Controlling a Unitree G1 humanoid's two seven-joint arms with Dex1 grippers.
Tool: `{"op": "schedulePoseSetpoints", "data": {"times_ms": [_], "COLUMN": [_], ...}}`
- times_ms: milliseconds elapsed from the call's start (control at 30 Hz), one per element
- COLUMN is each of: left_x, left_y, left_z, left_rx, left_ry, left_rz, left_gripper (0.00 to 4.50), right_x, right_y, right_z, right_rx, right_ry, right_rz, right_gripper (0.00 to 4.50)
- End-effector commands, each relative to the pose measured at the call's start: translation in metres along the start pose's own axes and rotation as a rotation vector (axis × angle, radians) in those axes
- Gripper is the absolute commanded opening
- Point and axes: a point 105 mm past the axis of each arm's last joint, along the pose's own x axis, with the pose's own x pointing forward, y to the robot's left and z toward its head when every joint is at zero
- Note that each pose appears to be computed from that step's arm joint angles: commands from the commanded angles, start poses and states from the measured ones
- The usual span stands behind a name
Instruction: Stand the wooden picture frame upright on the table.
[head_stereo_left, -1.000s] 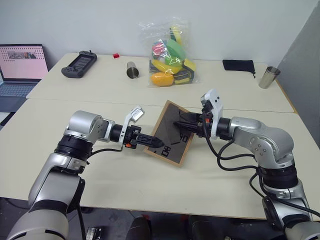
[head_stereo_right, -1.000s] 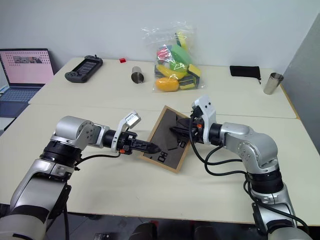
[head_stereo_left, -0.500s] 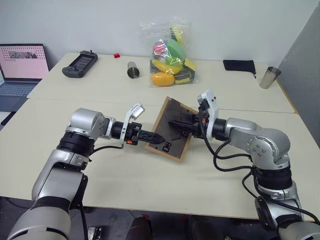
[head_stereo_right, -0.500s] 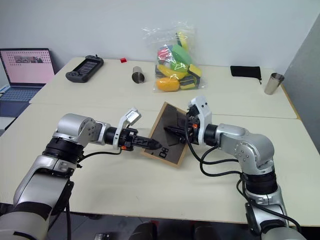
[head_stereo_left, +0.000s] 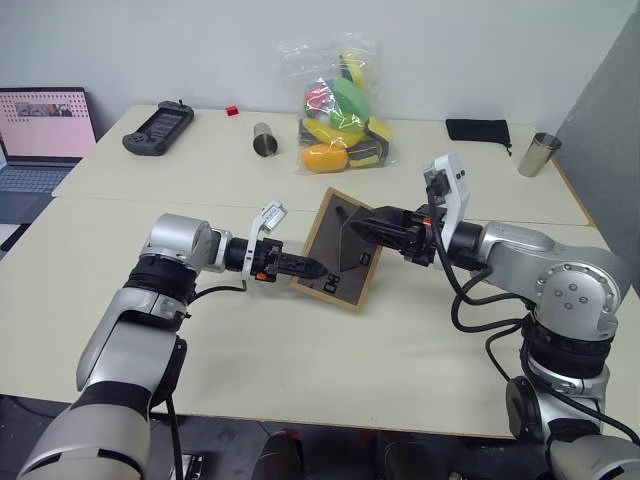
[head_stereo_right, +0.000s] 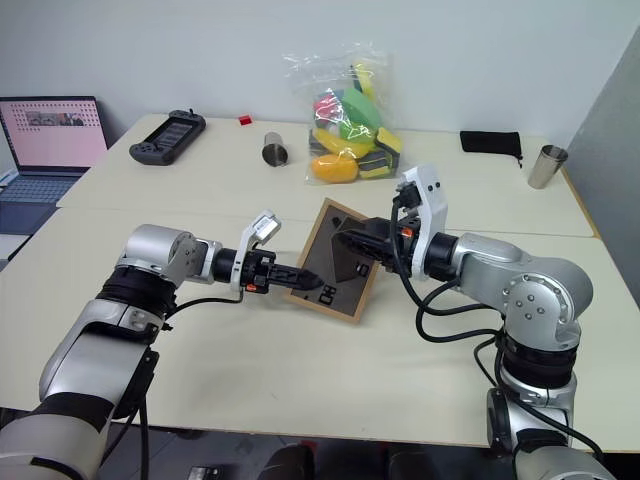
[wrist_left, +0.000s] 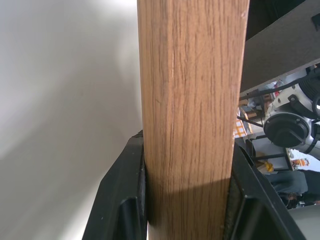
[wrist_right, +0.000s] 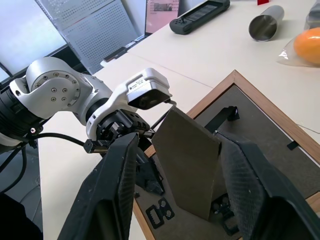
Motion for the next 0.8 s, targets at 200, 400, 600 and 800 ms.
{"op": "schedulePoseSetpoints", "data": {"times_ms": [200,400,600,800], "left_x": [-0.006,-0.009,-0.018,-0.03], "left_y": [-0.014,-0.016,-0.029,-0.044], "left_z": [0.016,0.017,0.025,0.044], "left_rx": [0.059,0.055,0.013,-0.04], "left_ry": [-0.032,-0.044,-0.076,-0.151], "left_rz": [-0.04,-0.045,-0.091,-0.13], "left_gripper": [1.29,1.29,1.29,1.29], "right_x": [-0.004,-0.017,-0.035,-0.044], "right_y": [-0.006,-0.028,-0.055,-0.063], "right_z": [0.009,0.021,0.003,-0.019], "right_rx": [-0.147,-0.732,-1.201,-1.488], "right_ry": [-0.026,-0.05,-0.024,-0.006], "right_rz": [-0.048,-0.199,-0.244,-0.172], "right_gripper": [2.56,2.56,2.56,2.56]}}
